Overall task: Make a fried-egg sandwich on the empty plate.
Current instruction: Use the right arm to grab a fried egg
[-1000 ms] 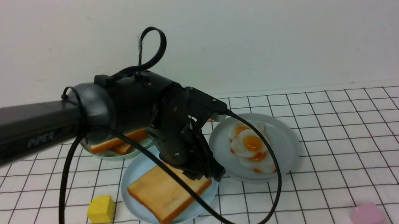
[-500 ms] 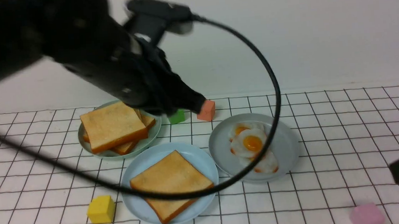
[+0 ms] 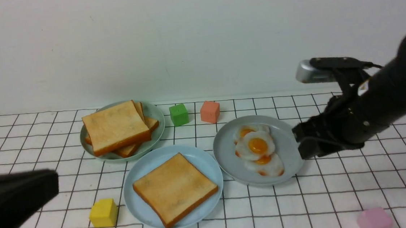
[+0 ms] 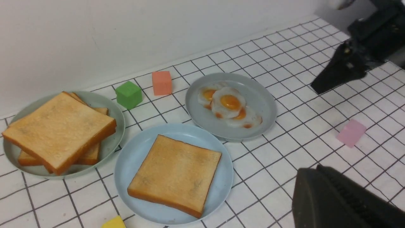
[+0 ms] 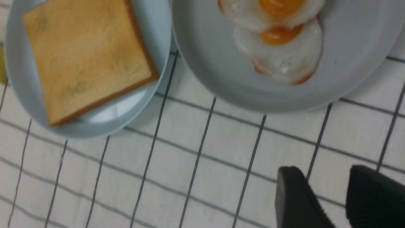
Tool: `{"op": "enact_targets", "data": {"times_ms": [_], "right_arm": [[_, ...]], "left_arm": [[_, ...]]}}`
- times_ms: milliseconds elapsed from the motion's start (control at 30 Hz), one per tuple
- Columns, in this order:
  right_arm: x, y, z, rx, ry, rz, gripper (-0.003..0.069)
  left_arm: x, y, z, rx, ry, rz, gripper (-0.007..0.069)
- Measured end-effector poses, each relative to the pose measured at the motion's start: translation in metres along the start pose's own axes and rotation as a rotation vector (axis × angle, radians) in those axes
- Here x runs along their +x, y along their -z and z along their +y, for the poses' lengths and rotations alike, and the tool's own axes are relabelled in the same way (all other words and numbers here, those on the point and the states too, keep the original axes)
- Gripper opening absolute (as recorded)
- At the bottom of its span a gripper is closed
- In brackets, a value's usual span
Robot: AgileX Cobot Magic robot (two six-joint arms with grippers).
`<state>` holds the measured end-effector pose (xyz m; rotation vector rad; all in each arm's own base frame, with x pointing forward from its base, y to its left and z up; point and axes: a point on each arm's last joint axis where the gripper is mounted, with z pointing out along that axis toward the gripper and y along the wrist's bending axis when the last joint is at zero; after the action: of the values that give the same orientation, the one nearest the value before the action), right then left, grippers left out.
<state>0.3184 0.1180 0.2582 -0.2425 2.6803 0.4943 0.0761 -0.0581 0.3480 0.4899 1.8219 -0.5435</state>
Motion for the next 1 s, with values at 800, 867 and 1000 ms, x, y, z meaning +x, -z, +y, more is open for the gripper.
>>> {"op": "enact_targets", "data": {"times_ms": [800,867,1000], "right_arm": [[-0.071,-0.124,-0.054,-0.147,-0.366,0.043,0.0470],[-0.071,-0.125,-0.054,-0.145,-0.367,0.037,0.0472],[-0.070,-0.131,-0.056,-0.145,-0.379,0.044,0.0472]], "left_arm": [[0.023,0.025,-0.003,0.079,0.114,-0.115,-0.0013],[0.023,0.025,-0.003,0.079,0.114,-0.115,-0.0013],[0.023,0.025,-0.003,0.081,0.118,-0.114,-0.0013]]}}
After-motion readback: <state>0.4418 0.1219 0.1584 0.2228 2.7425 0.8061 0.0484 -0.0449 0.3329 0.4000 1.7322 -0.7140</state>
